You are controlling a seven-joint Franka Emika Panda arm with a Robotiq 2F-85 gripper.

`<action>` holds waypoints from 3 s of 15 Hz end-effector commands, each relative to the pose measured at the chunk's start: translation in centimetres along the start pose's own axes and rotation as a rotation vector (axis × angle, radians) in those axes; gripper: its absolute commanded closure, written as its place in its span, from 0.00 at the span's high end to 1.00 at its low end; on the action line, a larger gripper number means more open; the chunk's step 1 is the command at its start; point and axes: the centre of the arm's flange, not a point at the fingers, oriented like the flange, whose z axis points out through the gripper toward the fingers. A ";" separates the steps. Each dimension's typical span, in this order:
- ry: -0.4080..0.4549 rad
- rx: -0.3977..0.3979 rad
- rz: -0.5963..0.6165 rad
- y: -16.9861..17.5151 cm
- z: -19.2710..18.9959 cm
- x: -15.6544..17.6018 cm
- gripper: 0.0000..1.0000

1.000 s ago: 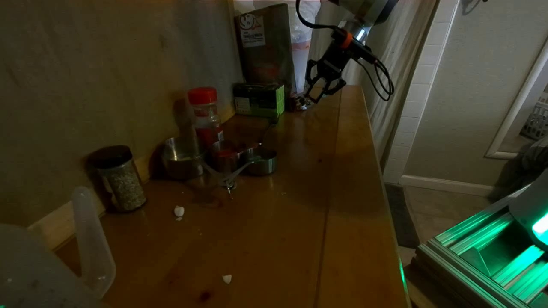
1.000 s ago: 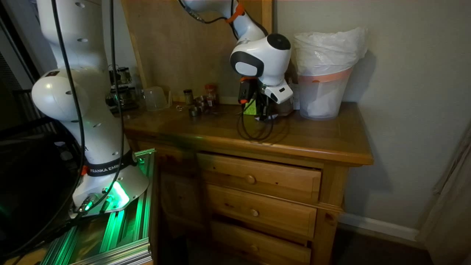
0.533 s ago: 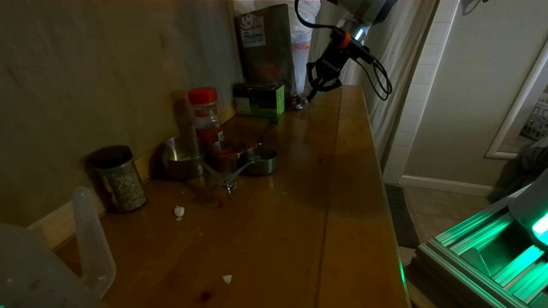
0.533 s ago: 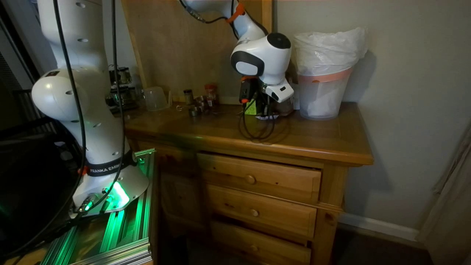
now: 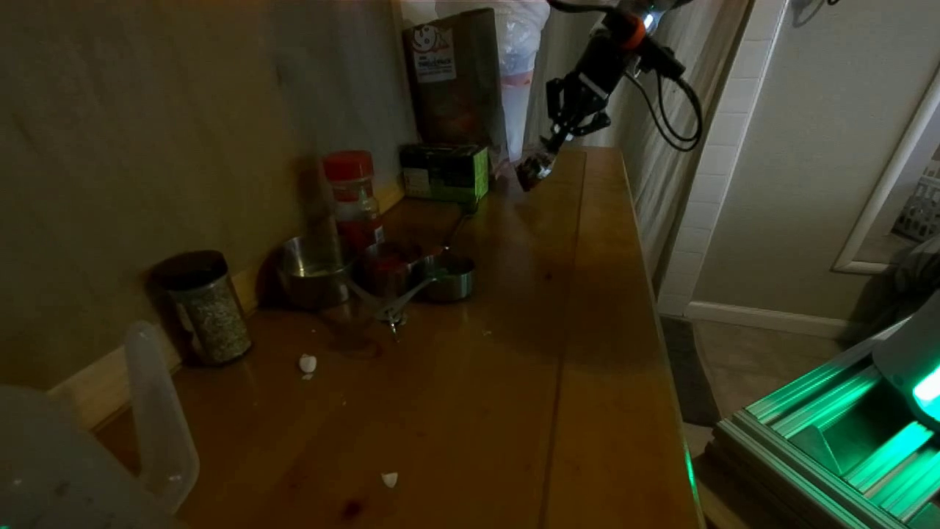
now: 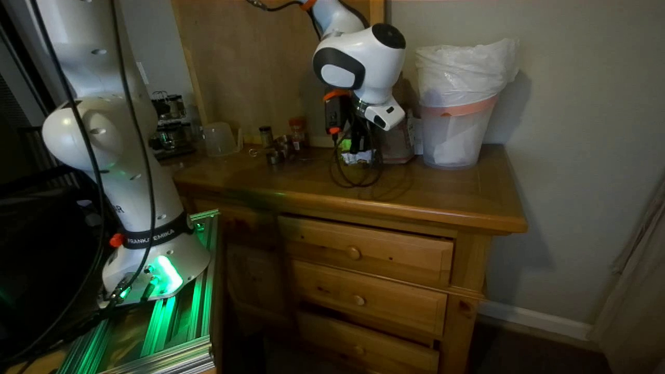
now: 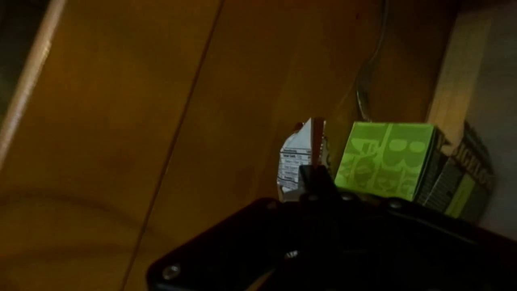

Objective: Put the snack packet on the tea box

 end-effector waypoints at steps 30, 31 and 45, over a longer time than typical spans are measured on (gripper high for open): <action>0.134 0.335 -0.069 -11.6 1.8 -3.9 0.00; 0.149 0.357 -0.056 -11.6 2.1 -3.7 0.00; 0.151 0.354 0.131 -9.6 5.5 -0.8 0.27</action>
